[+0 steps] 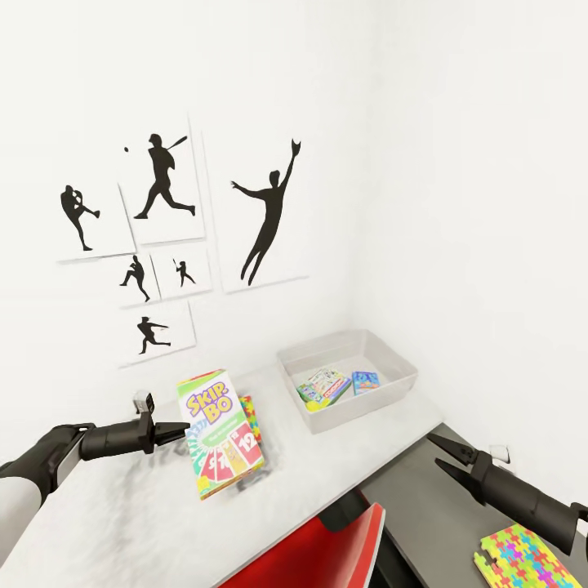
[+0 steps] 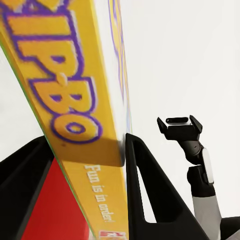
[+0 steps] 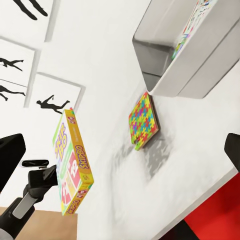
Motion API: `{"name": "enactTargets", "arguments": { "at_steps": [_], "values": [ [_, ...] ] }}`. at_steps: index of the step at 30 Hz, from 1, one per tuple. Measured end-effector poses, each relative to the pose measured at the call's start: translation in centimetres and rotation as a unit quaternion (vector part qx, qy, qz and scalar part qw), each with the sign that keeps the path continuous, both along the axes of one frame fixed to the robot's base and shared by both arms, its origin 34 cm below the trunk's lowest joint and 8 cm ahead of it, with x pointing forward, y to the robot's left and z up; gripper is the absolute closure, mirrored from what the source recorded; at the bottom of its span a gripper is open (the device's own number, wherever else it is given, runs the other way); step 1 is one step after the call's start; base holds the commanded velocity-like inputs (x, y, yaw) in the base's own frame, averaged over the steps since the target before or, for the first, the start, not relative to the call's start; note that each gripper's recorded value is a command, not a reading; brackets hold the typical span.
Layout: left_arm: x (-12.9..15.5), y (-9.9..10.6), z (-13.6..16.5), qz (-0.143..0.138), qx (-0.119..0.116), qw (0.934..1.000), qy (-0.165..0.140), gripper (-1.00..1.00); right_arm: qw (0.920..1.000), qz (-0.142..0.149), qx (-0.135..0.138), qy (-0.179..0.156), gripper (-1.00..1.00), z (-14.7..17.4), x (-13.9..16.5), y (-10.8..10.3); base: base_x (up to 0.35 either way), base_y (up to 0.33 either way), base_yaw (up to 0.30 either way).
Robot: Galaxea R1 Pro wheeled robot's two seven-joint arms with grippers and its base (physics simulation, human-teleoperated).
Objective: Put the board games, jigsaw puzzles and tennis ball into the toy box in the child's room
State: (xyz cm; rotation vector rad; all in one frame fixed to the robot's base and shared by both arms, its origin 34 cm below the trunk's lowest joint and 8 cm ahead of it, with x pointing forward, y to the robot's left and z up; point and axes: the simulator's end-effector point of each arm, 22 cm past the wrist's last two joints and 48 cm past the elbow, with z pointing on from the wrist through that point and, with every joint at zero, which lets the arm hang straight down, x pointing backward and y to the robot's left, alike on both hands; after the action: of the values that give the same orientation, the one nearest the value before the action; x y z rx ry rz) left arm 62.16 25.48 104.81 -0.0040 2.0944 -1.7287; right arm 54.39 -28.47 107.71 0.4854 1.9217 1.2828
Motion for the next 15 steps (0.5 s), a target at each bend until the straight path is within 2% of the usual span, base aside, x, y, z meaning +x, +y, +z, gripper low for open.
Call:
{"name": "enactTargets", "arguments": {
  "at_steps": [15],
  "values": [
    [-0.03, -0.01, -0.04, 0.000, 0.000, 1.0000, 0.000, 1.00, 1.0000, 0.000, 0.000, 0.000, -1.00, 0.03, -0.01, -0.08, 0.000, 0.000, 0.000]
  ]
}}
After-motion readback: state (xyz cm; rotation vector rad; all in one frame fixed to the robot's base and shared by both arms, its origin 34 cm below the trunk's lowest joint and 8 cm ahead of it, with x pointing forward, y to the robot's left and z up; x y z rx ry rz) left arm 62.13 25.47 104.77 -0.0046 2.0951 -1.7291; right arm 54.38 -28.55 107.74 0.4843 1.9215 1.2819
